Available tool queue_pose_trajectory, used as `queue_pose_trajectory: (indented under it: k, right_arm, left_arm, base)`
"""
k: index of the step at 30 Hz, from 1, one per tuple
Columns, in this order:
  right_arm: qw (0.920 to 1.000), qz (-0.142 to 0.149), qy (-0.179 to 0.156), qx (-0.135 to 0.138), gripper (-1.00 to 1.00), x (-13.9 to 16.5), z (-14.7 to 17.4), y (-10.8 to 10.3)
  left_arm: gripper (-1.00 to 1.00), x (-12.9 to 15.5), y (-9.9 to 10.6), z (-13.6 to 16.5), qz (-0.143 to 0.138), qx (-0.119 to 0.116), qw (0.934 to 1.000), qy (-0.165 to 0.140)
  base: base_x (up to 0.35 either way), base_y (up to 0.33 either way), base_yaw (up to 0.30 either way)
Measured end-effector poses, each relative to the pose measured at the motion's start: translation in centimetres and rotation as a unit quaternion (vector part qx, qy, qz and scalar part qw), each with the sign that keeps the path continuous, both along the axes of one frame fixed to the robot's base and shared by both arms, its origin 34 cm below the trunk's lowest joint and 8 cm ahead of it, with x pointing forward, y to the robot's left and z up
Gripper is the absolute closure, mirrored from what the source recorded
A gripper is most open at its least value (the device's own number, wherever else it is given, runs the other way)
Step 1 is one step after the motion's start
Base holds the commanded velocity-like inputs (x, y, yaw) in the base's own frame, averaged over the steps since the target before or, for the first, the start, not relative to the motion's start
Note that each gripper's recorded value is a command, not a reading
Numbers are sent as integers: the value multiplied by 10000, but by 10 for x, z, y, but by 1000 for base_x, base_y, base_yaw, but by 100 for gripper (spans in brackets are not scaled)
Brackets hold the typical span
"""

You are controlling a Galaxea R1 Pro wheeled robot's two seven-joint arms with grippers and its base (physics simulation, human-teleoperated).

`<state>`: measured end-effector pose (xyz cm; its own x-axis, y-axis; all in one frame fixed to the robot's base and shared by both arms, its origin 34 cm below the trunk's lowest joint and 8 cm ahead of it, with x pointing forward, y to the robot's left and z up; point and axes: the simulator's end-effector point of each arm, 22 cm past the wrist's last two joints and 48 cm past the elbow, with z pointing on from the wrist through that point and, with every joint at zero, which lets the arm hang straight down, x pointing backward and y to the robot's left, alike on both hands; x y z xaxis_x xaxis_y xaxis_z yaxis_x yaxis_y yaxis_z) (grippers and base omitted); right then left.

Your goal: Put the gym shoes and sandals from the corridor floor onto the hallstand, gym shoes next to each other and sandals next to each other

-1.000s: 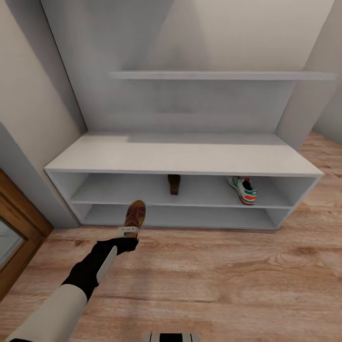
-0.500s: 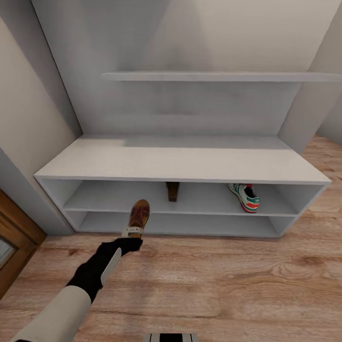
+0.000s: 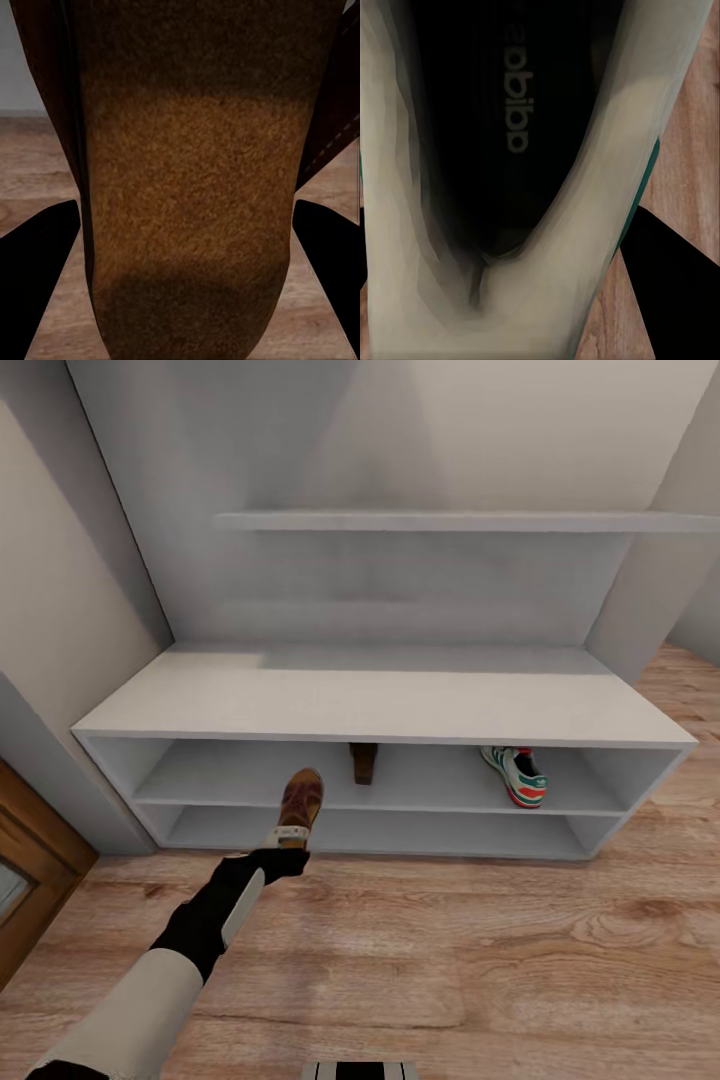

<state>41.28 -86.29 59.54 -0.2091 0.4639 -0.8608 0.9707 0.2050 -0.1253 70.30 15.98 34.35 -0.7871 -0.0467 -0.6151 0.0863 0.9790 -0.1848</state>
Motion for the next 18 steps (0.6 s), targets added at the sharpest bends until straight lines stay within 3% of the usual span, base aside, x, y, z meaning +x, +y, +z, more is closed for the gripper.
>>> queue_pose_trajectory:
  k: [9,10,18]
  right_arm:
    - [10000,1,-1,2,100,0,0,0]
    - [10000,1,1,3,100,0,0,0]
    - [10000,2,-1,4,100,0,0,0]
  left_arm:
    - [100,17,-4,17,-66,9,10000,12]
    - [100,4,-4,11,-183,63,9983,555]
    - [100,4,-3,11,-183,74,9981,579]
  base:
    - [0,0,0]
    - [0,0,0]
    - [0,0,0]
